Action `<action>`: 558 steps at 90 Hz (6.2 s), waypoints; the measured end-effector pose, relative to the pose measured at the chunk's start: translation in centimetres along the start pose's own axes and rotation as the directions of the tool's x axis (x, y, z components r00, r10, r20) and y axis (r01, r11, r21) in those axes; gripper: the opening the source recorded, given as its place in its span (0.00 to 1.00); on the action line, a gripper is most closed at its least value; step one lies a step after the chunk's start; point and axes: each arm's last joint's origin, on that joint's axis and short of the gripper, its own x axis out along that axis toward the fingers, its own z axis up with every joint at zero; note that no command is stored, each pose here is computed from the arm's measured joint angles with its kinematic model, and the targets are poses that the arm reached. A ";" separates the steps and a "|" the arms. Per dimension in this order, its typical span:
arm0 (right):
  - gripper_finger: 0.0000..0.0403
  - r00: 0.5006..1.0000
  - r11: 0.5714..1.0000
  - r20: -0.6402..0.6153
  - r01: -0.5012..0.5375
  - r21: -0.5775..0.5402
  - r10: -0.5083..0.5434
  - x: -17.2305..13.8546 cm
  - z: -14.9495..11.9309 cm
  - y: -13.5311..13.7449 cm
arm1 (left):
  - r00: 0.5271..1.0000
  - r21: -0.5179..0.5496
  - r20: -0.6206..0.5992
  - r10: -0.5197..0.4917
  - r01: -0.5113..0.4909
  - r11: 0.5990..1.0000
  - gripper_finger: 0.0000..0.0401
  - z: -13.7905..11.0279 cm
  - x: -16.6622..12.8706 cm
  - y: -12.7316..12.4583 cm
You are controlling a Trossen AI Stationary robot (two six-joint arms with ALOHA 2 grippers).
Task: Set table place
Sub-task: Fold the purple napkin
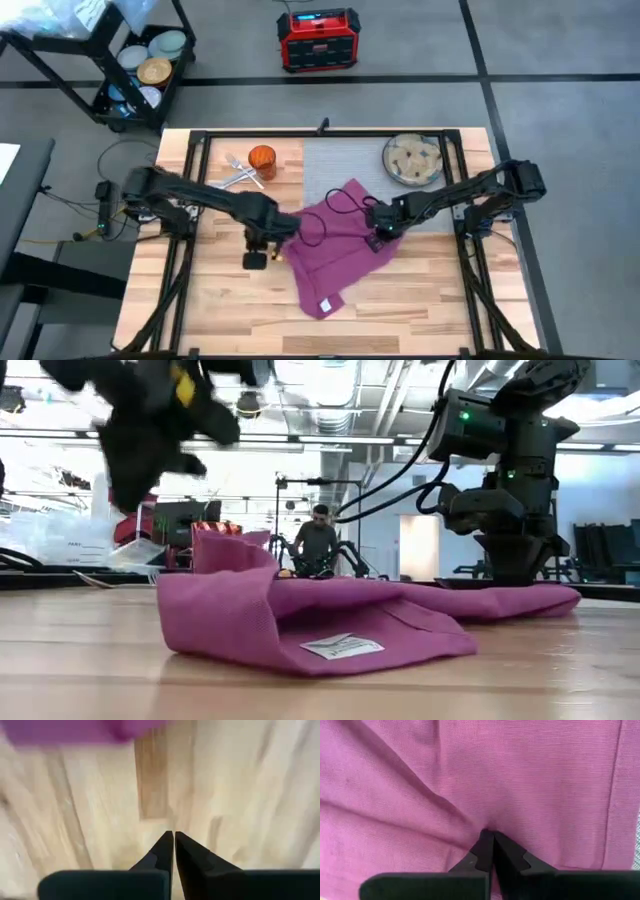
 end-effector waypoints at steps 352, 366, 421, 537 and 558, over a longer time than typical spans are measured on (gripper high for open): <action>0.49 0.901 0.896 0.252 -0.248 -0.368 0.353 -8.9 20.4 -14.8 | 0.989 -0.983 0.131 0.074 0.120 0.139 0.20 -7.0 8.7 5.0; 0.49 0.900 0.900 0.258 -0.247 -0.360 0.350 -8.9 20.5 -15.0 | 0.993 -0.986 0.102 0.054 0.094 0.135 0.20 -7.3 8.7 5.1; 0.49 0.910 0.911 0.260 -0.224 -0.347 0.322 -9.0 20.4 -15.9 | 0.946 -0.946 0.324 -0.016 0.324 -0.003 0.20 -8.5 12.4 5.2; 0.43 0.943 0.871 -0.028 -0.316 -0.377 0.330 -1.9 22.6 -12.7 | 0.917 -0.894 0.398 0.008 0.387 0.224 0.00 -8.1 11.9 5.3; 0.43 0.945 0.861 -0.081 -0.324 -0.393 0.318 -0.9 21.6 -11.4 | 0.917 -0.892 0.398 0.007 0.386 0.237 0.00 -8.1 11.9 5.3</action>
